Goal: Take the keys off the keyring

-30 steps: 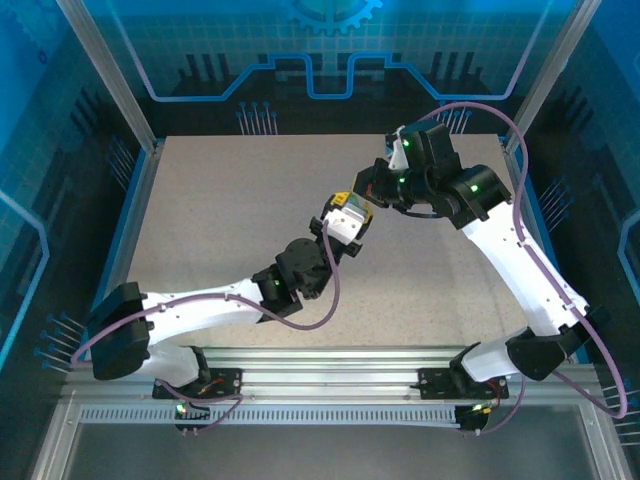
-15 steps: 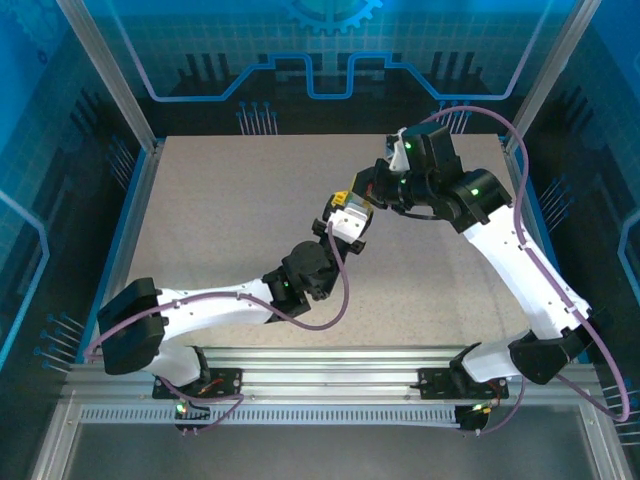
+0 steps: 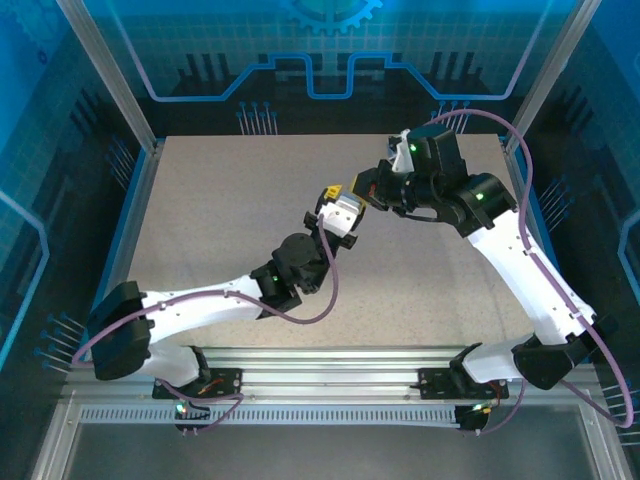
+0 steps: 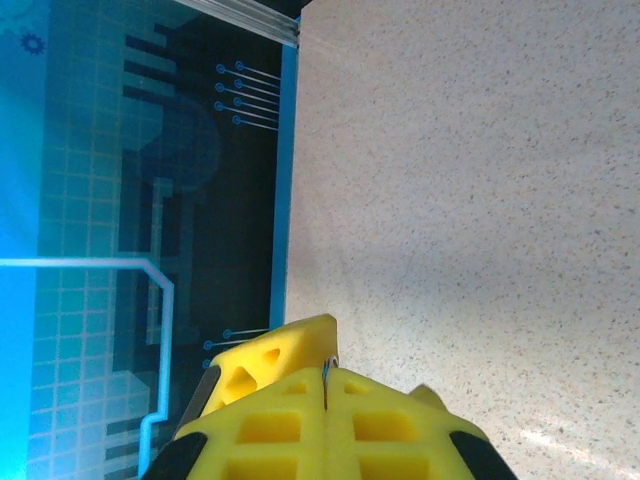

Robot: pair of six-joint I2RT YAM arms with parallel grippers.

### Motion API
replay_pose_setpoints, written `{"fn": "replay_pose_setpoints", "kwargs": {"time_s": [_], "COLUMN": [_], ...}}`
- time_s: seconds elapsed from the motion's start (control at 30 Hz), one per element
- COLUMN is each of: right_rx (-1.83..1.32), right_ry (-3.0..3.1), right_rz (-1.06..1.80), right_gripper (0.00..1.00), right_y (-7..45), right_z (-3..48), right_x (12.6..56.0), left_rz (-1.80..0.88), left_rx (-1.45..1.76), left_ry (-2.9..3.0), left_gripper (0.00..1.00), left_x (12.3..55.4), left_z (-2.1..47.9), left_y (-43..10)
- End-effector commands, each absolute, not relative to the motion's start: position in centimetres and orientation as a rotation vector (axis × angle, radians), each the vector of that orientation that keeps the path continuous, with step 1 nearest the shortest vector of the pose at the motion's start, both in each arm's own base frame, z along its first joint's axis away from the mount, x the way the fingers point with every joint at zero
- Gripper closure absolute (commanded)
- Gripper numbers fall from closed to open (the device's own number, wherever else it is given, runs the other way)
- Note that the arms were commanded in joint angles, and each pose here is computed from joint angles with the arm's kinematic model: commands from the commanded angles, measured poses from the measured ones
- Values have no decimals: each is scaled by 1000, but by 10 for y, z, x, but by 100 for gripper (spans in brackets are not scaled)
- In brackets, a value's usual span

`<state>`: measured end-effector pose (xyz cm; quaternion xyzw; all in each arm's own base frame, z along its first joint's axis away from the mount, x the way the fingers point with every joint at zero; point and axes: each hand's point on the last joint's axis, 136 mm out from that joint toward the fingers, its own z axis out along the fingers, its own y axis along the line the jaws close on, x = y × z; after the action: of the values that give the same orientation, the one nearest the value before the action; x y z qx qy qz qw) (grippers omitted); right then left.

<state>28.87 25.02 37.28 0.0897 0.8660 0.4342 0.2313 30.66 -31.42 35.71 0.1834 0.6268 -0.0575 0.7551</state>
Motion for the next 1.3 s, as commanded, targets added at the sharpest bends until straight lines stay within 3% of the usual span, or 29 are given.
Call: {"fn": "replay_pose_setpoints", "kwargs": {"time_s": [0.0, 0.33, 0.77, 1.03, 1.17, 1.27], "right_rx": [272, 260, 258, 261, 231, 206], "right_ry": [2366, 2386, 2389, 2374, 2329, 2272], "right_rz": [1228, 1260, 1271, 1291, 1274, 1233], "right_gripper": [100, 100, 100, 100, 75, 69], "right_y": [249, 255, 256, 254, 246, 230], "right_z": [378, 375, 373, 373, 376, 378], "right_x": [289, 287, 288, 291, 297, 303], "left_rz": [-205, -152, -134, -157, -262, -427], "left_rx": [442, 499, 501, 485, 522, 565], "left_ry": [1349, 1329, 1336, 1363, 1404, 1451], "left_gripper": [60, 61, 99, 100, 100, 100], "left_x": [294, 295, 297, 298, 292, 283], "left_z": [367, 367, 369, 368, 365, 365], "left_y": [-314, -316, -314, -305, -302, -300]}}
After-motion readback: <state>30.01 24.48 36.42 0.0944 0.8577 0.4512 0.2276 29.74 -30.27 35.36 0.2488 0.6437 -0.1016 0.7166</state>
